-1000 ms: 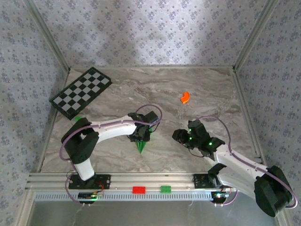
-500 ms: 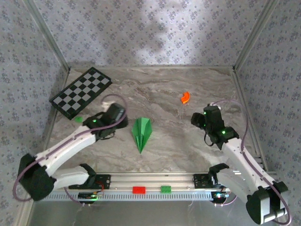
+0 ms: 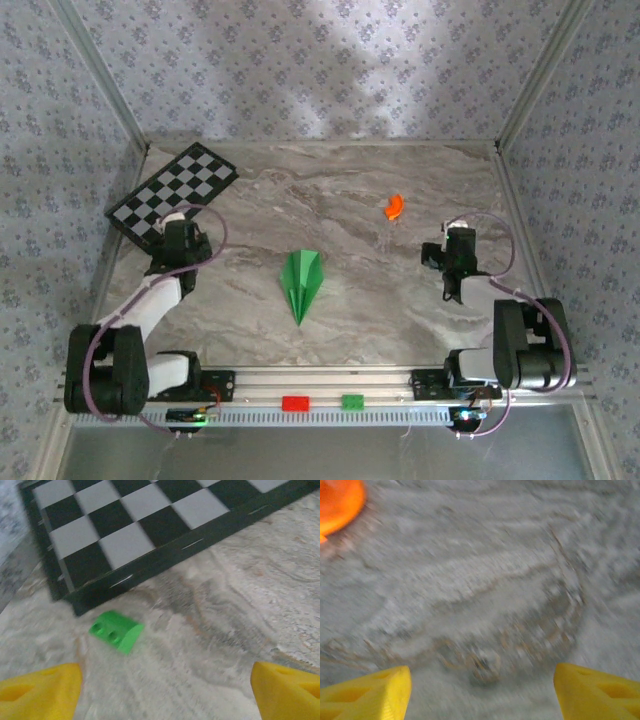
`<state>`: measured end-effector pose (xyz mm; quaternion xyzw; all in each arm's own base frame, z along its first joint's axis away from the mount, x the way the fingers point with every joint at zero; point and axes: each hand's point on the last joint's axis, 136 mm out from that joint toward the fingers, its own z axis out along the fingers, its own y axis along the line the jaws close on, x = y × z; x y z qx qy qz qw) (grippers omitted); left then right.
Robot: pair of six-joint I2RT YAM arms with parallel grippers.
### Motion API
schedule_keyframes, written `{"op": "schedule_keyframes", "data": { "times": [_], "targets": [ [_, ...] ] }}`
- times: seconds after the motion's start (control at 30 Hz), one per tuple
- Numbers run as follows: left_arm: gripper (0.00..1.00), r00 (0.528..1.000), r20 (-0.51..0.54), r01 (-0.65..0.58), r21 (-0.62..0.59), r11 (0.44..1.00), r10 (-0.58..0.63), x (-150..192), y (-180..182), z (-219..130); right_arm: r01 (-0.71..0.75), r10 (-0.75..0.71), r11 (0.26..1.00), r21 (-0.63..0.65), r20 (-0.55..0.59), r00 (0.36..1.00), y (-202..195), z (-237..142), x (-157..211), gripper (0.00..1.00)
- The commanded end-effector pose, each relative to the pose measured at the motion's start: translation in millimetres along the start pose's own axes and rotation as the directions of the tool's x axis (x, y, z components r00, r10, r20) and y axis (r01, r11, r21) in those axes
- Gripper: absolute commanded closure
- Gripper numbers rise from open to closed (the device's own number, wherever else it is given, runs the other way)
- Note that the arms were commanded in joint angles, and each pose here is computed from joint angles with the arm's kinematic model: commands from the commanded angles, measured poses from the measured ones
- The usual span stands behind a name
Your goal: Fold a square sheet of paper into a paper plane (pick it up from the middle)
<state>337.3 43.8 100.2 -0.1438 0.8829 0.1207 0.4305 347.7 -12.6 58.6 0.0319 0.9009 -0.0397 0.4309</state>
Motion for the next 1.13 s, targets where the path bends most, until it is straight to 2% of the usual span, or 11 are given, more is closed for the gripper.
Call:
{"op": "schedule_keyframes", "data": {
  "times": [0.0,0.1,0.2,0.3,0.37,0.43,0.47,0.53,1.1],
  "targets": [
    [0.12,0.984,0.151,-0.111,0.087,0.990,0.097,-26.5,-24.1,14.4,0.091,-0.067,0.991,-0.100,0.218,0.974,18.2,1.7,-57.5,0.23],
    [0.12,0.973,0.216,-0.116,0.131,0.985,0.086,-32.1,-36.6,24.4,0.126,-0.090,0.983,-0.133,0.253,0.963,25.8,12.5,-58.5,0.23],
    [0.11,0.965,0.257,-0.111,0.196,0.974,0.058,-37.9,-45.4,32.6,0.085,-0.048,0.986,-0.142,0.247,0.968,16.8,15.9,-54.7,0.21],
    [0.12,0.963,0.266,-0.110,0.261,0.959,0.038,-21.2,-50.2,40.4,0.075,-0.031,0.989,-0.125,0.318,0.948,13.5,13.8,-48.0,0.20],
    [0.11,0.952,0.304,-0.110,0.266,0.958,0.024,-21.6,-48.7,36.6,0.079,-0.036,0.989,-0.121,0.326,0.945,13.5,10.4,-46.0,0.15],
    [0.11,0.963,0.270,-0.086,0.239,0.967,0.019,-23.6,-45.0,42.7,0.052,-0.016,0.991,-0.119,0.282,0.959,11.7,18.2,-46.2,0.12],
    [0.03,0.964,0.267,-0.076,0.245,0.967,0.008,-22.9,-43.0,42.8,0.023,0.003,0.996,-0.091,0.282,0.960,3.0,19.2,-47.9,0.06],
    [0.00,0.963,0.268,-0.075,0.240,0.968,0.008,-22.6,-42.2,42.8,0.019,-0.001,0.998,-0.061,0.283,0.959,-1.4,19.1,-48.9,0.00],
    [0.00,0.963,0.268,-0.086,0.252,0.964,0.016,-22.7,-45.7,42.0,0.025,-0.008,0.998,-0.057,0.286,0.958,0.2,18.6,-48.9,0.00]
  ]
}}
